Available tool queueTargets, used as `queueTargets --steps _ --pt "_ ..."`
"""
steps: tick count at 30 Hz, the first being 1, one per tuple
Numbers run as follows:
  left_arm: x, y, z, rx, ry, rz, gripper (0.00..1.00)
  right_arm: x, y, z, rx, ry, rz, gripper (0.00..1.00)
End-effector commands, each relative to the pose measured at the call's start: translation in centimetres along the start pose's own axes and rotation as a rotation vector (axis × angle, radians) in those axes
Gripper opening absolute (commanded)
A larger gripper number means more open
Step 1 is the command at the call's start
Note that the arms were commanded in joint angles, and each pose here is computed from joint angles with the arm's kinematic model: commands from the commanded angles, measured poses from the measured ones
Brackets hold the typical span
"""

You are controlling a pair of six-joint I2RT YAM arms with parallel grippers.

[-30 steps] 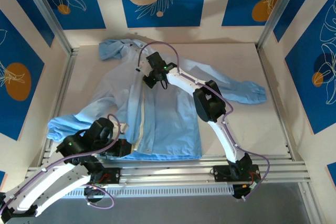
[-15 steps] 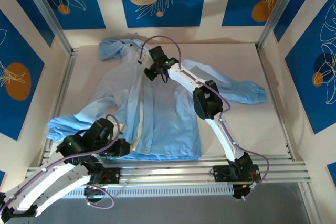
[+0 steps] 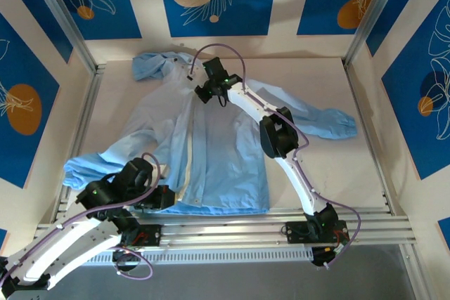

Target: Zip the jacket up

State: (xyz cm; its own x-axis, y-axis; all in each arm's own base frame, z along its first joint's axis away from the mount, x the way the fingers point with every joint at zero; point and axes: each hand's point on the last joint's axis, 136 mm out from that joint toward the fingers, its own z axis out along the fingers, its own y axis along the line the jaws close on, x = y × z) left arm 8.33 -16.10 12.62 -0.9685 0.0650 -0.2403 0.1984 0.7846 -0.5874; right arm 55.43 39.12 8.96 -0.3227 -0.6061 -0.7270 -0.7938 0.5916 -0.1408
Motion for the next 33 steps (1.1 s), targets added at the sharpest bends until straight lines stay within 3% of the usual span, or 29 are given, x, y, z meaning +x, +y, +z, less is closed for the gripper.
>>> queueTargets --steps 1,12,33 --pt "1.7 -0.6 0.2 0.034 0.096 -0.023 0.00 -1.4 -6.0 -1.1 0.142 -0.072 0.020 0.00" --pt "0.3 -3.2 0.2 0.096 0.108 0.032 0.00 -0.7 -10.1 -1.8 0.209 -0.098 0.025 0.00" --pt "0.6 -2.8 1.4 -0.025 0.245 0.069 0.00 0.7 -18.7 -5.5 0.284 -0.170 0.141 0.00"
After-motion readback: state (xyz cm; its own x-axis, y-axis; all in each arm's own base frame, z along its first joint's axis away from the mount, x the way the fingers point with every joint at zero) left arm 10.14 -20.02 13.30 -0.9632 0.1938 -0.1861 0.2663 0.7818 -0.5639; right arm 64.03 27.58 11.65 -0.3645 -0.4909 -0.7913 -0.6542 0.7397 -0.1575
